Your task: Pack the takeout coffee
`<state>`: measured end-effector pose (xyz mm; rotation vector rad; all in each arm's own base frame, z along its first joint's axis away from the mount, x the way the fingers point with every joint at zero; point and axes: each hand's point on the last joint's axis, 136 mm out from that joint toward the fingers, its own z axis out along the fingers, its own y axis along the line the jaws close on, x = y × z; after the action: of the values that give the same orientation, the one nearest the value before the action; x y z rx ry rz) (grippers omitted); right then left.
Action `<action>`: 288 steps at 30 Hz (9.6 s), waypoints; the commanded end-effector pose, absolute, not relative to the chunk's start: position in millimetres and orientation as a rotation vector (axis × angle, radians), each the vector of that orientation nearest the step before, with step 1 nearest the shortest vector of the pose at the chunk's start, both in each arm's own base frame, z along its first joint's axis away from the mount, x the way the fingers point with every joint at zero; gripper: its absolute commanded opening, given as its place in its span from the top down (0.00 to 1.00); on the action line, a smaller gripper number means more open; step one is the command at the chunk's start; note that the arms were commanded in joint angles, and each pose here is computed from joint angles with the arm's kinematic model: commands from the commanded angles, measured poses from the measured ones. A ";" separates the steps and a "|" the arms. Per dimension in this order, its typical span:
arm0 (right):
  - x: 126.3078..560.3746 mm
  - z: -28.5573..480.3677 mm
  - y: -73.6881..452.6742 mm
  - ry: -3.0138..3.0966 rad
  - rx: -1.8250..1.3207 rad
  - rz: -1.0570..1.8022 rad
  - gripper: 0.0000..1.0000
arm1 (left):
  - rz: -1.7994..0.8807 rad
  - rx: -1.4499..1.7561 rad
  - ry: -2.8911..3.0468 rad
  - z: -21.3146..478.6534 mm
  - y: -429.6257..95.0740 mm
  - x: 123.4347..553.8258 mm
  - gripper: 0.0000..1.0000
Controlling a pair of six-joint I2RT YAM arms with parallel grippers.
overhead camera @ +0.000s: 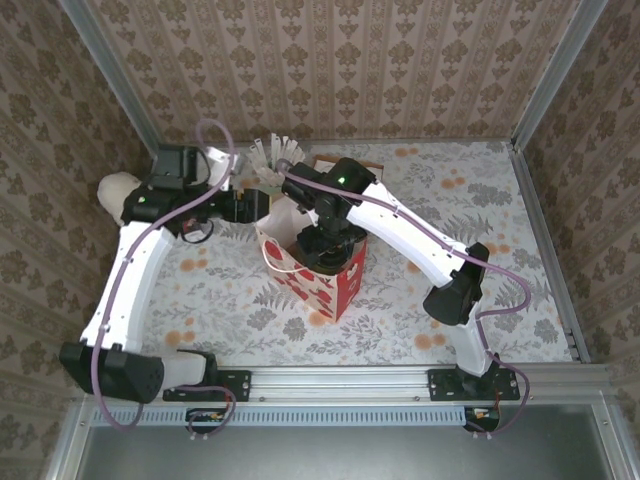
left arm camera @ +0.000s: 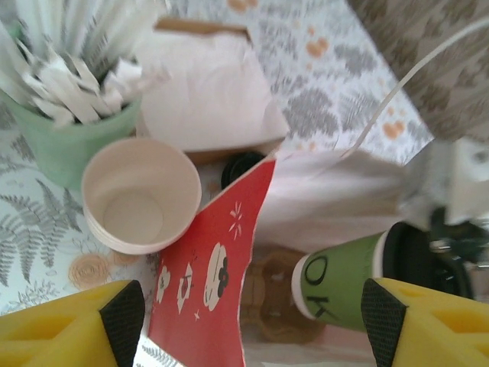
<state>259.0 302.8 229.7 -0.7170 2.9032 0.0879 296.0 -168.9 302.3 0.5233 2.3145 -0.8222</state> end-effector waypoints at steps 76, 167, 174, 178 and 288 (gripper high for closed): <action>236.7 216.0 333.6 2.965 -0.960 0.342 0.42 | -1.102 0.740 2.298 281.9 -215.1 339.7 1.00; 261.8 181.5 266.5 3.042 -0.853 -0.285 0.44 | -1.156 0.811 2.273 289.7 -225.3 331.9 1.00; 261.8 175.1 266.3 3.049 -0.863 -0.293 0.43 | -1.157 0.809 2.276 289.8 -225.1 331.2 1.00; 262.1 174.1 267.0 3.047 -0.862 -0.287 0.44 | -1.159 0.804 2.278 289.5 -225.2 331.8 1.00; 272.6 162.1 270.0 2.976 -0.892 -0.252 0.43 | -1.171 0.777 2.306 286.4 -229.6 334.2 1.00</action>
<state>271.3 277.7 149.4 -0.8871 3.0109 -0.2458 334.9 -224.9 276.8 0.7705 2.3369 -1.1394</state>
